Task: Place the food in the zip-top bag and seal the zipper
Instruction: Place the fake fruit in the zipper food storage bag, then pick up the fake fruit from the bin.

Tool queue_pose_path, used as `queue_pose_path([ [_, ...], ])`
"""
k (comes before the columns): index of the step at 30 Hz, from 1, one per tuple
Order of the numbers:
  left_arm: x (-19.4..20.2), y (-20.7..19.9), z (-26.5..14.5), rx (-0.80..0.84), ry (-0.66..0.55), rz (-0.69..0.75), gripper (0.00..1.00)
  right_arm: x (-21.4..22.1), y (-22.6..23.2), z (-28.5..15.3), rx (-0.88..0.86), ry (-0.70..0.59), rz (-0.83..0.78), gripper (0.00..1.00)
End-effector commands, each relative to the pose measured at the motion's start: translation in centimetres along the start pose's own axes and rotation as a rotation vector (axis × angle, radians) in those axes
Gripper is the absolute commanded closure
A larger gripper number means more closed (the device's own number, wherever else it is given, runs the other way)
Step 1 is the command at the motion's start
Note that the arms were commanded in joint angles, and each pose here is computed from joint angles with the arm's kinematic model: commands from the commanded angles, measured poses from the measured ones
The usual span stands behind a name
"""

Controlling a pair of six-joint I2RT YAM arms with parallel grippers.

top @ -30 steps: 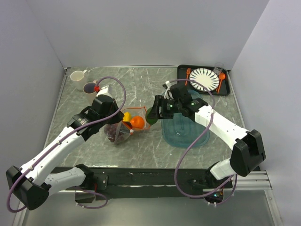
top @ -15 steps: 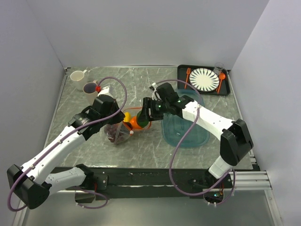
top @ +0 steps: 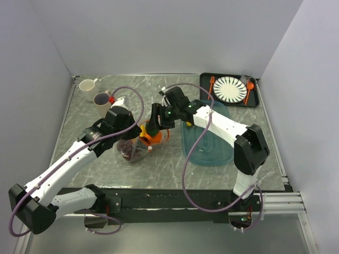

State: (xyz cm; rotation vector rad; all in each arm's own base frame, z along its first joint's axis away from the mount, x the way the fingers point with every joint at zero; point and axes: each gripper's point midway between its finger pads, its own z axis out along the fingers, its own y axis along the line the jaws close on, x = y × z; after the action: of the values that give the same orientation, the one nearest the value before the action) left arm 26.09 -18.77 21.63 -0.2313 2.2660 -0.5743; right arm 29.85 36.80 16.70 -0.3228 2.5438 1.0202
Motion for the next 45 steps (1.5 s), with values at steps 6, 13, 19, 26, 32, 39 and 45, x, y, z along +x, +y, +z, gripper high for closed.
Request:
queue_pose_path([
  [6, -2.4, -2.4, -1.0, 0.086, -0.069, -0.023, 0.99, -1.1, 4.7, 0.2, -0.04, -0.072, -0.074, 0.47],
  [13, -3.0, -1.9, -1.5, 0.061, -0.097, -0.038, 0.99, -0.9, 6.6, 0.5, -0.162, -0.1, -0.011, 0.4],
  [19, -3.5, -1.3, -2.3, 0.045, -0.135, -0.051, 0.99, -1.5, 5.0, 0.4, -0.059, -0.128, -0.019, 0.13],
  [26, -3.3, -0.9, -2.3, 0.035, -0.14, -0.058, 0.99, -2.3, 3.5, -1.9, 0.036, -0.183, -0.033, 0.07],
  [32, -3.3, -0.7, -2.3, 0.023, -0.139, -0.052, 0.99, -2.6, 1.4, -4.2, 0.099, -0.237, -0.008, 0.11],
  [39, -3.2, -0.6, -2.2, 0.02, -0.136, -0.045, 0.99, -4.2, -2.1, -9.5, 0.257, -0.379, 0.034, 0.07],
  [45, -3.0, -0.8, -1.9, 0.027, -0.127, -0.044, 0.99, -5.8, -7.9, -14.1, 0.479, -0.511, 0.12, 0.02],
])
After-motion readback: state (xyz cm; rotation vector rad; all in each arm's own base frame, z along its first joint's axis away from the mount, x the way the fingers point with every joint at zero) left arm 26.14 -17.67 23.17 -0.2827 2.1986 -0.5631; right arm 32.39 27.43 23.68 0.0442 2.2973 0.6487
